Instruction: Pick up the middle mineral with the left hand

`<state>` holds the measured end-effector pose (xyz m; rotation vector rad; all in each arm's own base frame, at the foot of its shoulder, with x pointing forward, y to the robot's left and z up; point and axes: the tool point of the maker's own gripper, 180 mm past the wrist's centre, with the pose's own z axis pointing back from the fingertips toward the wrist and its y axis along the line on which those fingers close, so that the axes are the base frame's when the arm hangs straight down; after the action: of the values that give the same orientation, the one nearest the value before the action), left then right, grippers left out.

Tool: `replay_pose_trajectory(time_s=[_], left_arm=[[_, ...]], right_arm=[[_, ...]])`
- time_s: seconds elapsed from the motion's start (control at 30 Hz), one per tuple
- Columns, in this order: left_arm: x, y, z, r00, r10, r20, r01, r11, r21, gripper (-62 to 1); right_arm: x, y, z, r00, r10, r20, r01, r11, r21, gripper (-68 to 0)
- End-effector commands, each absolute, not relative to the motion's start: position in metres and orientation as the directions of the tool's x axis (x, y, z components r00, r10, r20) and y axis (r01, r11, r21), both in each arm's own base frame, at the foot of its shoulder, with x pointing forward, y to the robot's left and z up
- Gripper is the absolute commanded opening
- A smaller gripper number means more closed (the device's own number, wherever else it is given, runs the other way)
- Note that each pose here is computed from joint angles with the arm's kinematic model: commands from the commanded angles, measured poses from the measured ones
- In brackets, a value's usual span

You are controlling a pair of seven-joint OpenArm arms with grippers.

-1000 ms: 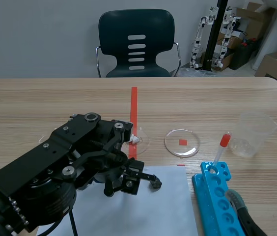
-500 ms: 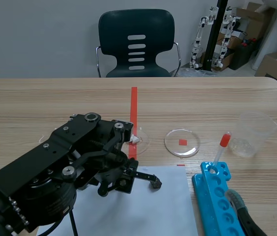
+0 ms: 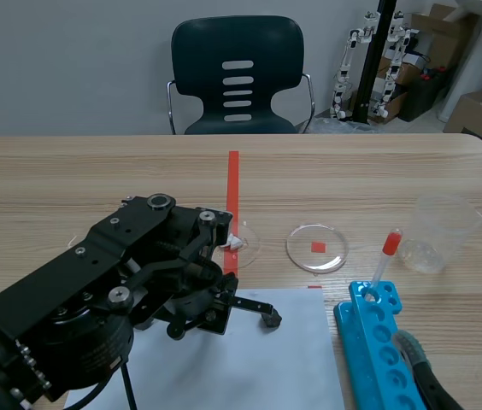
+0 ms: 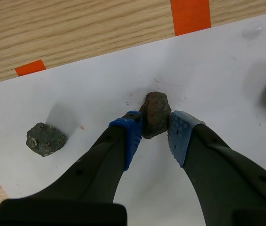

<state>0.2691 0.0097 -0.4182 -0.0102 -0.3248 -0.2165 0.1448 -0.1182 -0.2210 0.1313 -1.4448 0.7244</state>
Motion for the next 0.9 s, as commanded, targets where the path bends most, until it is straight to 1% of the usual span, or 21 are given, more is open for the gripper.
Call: replay_pose_trajectory(time_s=[0.0, 0.2, 0.3, 0.57, 0.63, 0.77, 0.87], left_arm=[[0.274, 0.002, -0.413, 0.919, -0.204, 0.338, 0.213, 0.977, 0.012, -50.5], [0.274, 0.003, -0.411, 0.918, -0.200, 0.343, 0.211, 0.977, 0.004, -50.5], [0.277, 0.003, -0.405, 0.907, -0.196, 0.373, 0.212, 0.977, -0.002, -50.5], [0.291, 0.005, -0.362, 0.794, -0.175, 0.583, 0.232, 0.972, -0.024, -50.5], [0.295, 0.007, -0.347, 0.739, -0.169, 0.652, 0.240, 0.970, -0.021, -50.5], [0.298, 0.013, -0.322, 0.628, -0.146, 0.764, 0.258, 0.966, -0.028, -50.5], [0.295, 0.020, -0.304, 0.534, -0.150, 0.832, 0.280, 0.960, -0.006, -50.5]], right_arm=[[0.149, -0.115, -0.211, -0.076, 0.352, 0.933, -0.512, 0.789, -0.339, 0.4], [0.149, -0.115, -0.211, -0.076, 0.352, 0.933, -0.512, 0.789, -0.339, 0.4], [0.149, -0.115, -0.211, -0.076, 0.352, 0.933, -0.512, 0.789, -0.339, 0.4], [0.149, -0.115, -0.211, -0.076, 0.352, 0.933, -0.512, 0.789, -0.339, 0.4], [0.149, -0.115, -0.211, -0.076, 0.352, 0.933, -0.512, 0.789, -0.339, 0.4], [0.149, -0.115, -0.211, -0.076, 0.352, 0.933, -0.512, 0.789, -0.339, 0.4], [0.149, -0.115, -0.211, -0.076, 0.352, 0.933, -0.512, 0.789, -0.339, 0.4]])
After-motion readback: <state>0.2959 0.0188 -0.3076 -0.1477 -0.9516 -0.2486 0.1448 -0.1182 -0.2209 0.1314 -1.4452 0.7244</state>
